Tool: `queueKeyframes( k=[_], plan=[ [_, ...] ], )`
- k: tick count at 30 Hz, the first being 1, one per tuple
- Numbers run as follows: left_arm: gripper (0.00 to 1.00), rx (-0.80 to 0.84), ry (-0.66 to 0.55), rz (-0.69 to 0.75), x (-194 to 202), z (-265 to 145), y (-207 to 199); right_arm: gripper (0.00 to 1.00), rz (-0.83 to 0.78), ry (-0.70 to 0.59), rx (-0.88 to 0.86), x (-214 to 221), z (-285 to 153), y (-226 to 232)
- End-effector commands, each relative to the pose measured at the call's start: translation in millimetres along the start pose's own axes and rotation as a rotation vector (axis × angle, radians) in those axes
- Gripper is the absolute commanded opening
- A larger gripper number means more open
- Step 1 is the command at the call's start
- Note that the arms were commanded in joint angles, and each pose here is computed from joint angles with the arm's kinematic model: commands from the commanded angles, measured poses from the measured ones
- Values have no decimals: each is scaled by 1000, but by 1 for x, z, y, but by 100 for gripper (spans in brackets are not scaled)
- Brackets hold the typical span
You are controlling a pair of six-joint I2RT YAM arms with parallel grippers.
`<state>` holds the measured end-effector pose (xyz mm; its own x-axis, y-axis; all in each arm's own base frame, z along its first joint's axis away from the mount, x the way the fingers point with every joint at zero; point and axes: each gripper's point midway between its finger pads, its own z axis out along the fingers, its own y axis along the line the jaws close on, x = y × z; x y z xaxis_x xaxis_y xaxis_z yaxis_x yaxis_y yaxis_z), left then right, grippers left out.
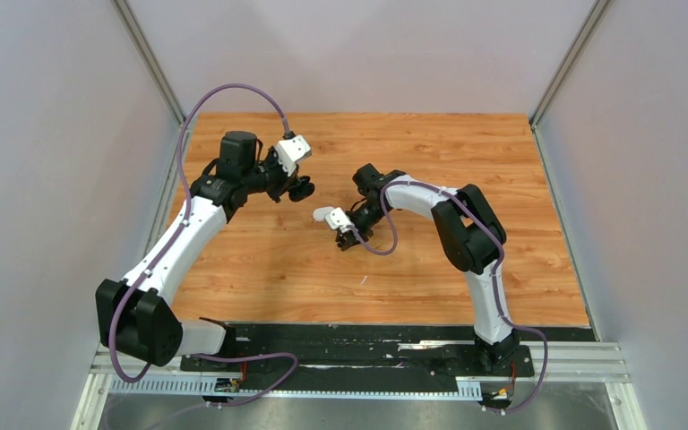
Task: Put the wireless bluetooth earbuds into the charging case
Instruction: Pick up the left earbud from the center of the board.
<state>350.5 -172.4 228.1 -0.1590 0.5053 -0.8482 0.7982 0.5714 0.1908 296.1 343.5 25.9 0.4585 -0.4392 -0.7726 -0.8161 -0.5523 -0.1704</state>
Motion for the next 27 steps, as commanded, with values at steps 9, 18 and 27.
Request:
queueKeyframes(
  k=[9,18,27],
  plan=[
    [0,-8,-41,-4,-14,-2,5,12,59,-8,19,-6,-1,-14],
    [0,0,-51,-8,-16,-1,4,3,196,2,54,-6,-4,-23],
    [0,44,-51,-7,-16,13,4,0,417,-117,162,-53,-72,-43]
  ],
)
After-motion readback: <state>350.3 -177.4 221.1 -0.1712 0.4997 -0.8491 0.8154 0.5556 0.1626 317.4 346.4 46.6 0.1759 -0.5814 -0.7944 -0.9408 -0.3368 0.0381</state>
